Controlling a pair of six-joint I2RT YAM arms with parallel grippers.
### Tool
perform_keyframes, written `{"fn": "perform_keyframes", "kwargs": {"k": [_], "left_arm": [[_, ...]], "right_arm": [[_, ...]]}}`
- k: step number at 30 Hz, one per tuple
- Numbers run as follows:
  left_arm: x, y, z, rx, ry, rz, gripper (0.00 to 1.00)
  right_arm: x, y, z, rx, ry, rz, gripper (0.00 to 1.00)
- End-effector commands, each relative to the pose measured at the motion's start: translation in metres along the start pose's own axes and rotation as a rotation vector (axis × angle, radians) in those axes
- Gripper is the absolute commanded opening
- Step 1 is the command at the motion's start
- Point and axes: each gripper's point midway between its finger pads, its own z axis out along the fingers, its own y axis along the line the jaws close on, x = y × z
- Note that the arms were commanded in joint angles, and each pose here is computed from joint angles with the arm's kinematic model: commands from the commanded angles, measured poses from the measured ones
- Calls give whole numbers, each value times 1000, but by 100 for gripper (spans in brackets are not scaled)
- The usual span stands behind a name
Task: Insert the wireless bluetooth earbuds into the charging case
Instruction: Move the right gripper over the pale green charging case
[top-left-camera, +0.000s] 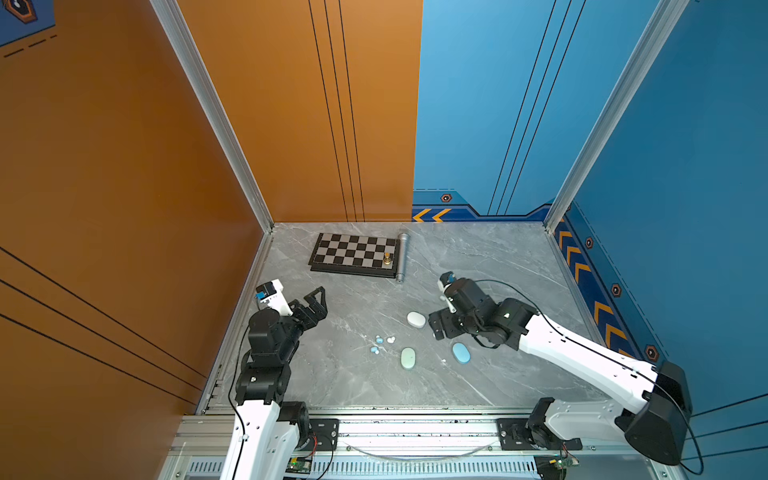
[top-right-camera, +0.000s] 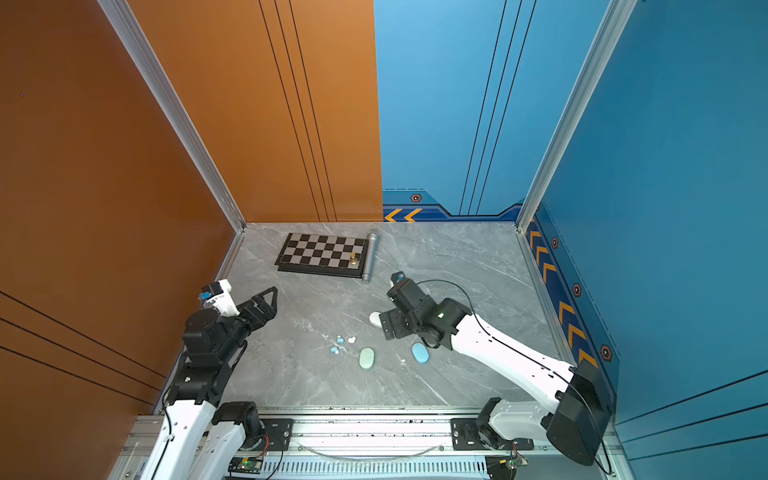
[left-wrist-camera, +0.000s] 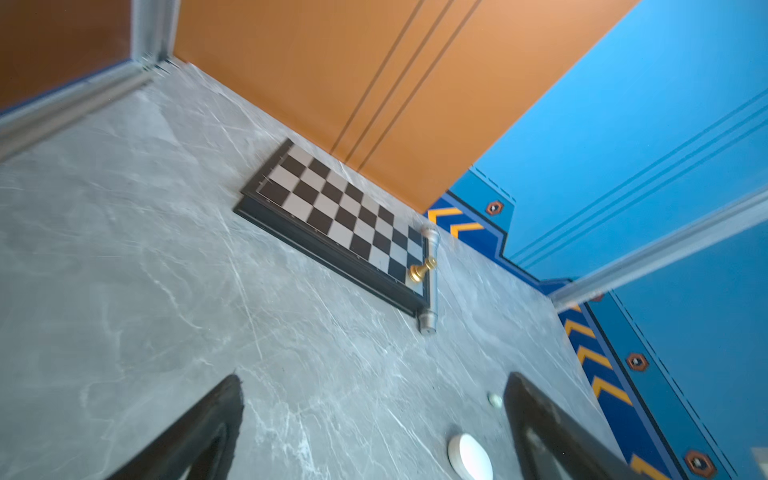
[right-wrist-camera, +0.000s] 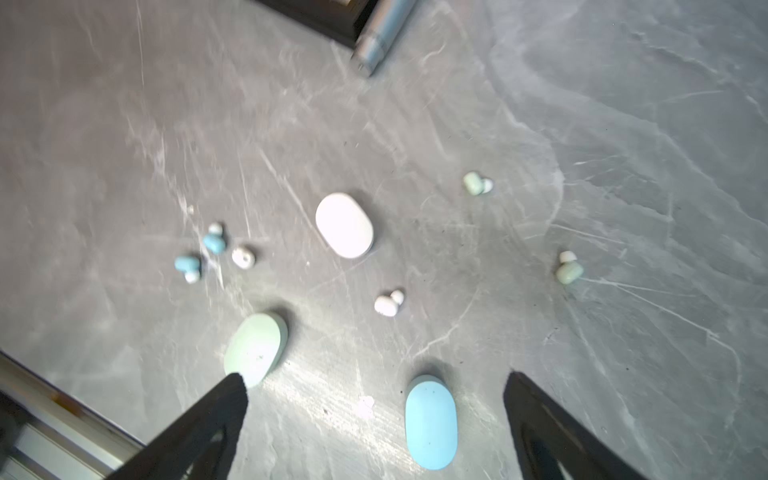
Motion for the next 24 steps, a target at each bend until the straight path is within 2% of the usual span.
{"fn": "perform_keyframes", "kwargs": {"k": [1, 4, 7, 12, 21, 24], "left_arm": [[17, -34, 2, 128, 154, 123, 98], [22, -45, 7, 129, 204, 230, 98], [27, -56, 12, 131, 240, 316, 98], [33, -68, 17, 132, 261, 414, 98], [26, -77, 8, 144, 228, 440, 98], [23, -79, 2, 145, 213, 439, 98]], "right_arm": [[31, 22, 17, -19, 146, -197, 100], [41, 62, 34, -97, 220, -299, 100], [43, 88, 48, -104, 265, -364, 99], [37, 100, 60, -77, 321, -366, 98], [47, 87, 88, 71, 468, -356, 98], [48, 83, 93, 92, 478, -361, 98]]}}
